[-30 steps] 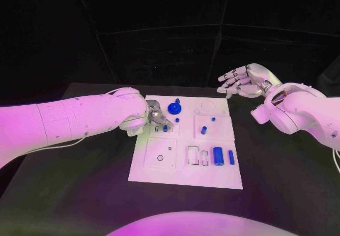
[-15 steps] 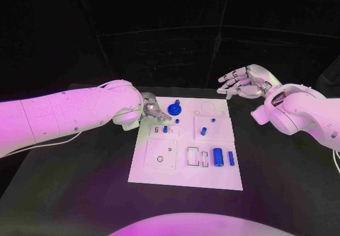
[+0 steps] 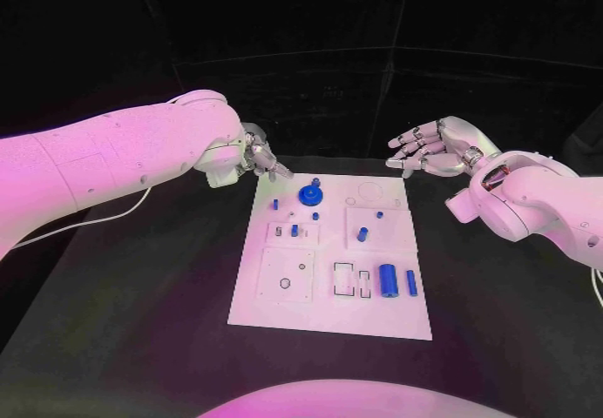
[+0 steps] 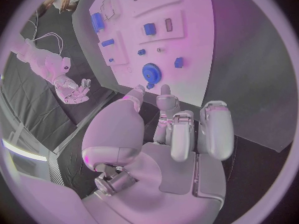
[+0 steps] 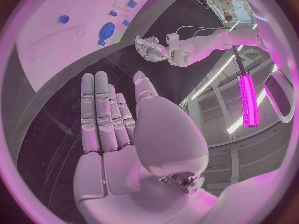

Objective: Assemble the parts on the task board

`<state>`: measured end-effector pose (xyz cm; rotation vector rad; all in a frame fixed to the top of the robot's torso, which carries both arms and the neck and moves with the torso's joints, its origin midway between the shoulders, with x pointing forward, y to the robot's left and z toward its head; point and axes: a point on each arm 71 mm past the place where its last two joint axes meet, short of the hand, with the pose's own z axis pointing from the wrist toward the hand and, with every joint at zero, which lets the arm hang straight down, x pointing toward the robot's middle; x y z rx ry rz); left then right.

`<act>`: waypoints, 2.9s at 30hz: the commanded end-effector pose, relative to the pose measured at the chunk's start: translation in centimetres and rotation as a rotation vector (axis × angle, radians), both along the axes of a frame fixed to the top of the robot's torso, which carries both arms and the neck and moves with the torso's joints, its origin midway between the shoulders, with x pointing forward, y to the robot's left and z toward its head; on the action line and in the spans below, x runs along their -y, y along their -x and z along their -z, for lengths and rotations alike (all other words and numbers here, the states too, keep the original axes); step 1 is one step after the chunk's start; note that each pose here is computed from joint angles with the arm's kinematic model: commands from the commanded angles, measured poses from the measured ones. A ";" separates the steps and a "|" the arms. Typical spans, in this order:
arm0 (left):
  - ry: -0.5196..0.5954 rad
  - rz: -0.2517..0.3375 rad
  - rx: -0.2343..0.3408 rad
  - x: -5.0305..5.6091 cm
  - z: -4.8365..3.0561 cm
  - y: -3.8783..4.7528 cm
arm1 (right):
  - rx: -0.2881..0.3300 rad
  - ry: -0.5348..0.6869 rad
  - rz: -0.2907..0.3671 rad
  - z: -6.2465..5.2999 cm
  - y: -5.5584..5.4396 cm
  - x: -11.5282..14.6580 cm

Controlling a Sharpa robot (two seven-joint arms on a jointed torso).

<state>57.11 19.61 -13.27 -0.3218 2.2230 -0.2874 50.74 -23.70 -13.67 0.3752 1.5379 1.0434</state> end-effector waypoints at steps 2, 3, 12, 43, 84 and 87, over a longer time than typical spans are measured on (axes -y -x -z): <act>-0.057 0.022 -0.082 -0.4 0.89 -0.56 | 0.012 -0.007 -0.006 -0.2 0.0 -0.2; -0.060 0.019 -0.085 -0.4 1.01 -0.67 | 0.011 -0.007 -0.006 -0.2 0.0 -0.2; -0.085 0.000 -0.126 -0.8 3.05 -1.47 | 0.012 -0.009 -0.011 -0.2 -0.1 -0.4; -0.091 0.030 -0.168 0.0 4.83 -1.17 | 0.010 -0.009 -0.017 -0.2 -0.1 -0.7; -0.048 0.050 -0.130 0.6 4.96 -1.34 | 0.011 -0.010 -0.020 -0.2 -0.1 -0.8; -0.034 0.049 -0.113 0.5 4.88 -1.27 | 0.011 -0.010 -0.020 -0.2 -0.1 -0.8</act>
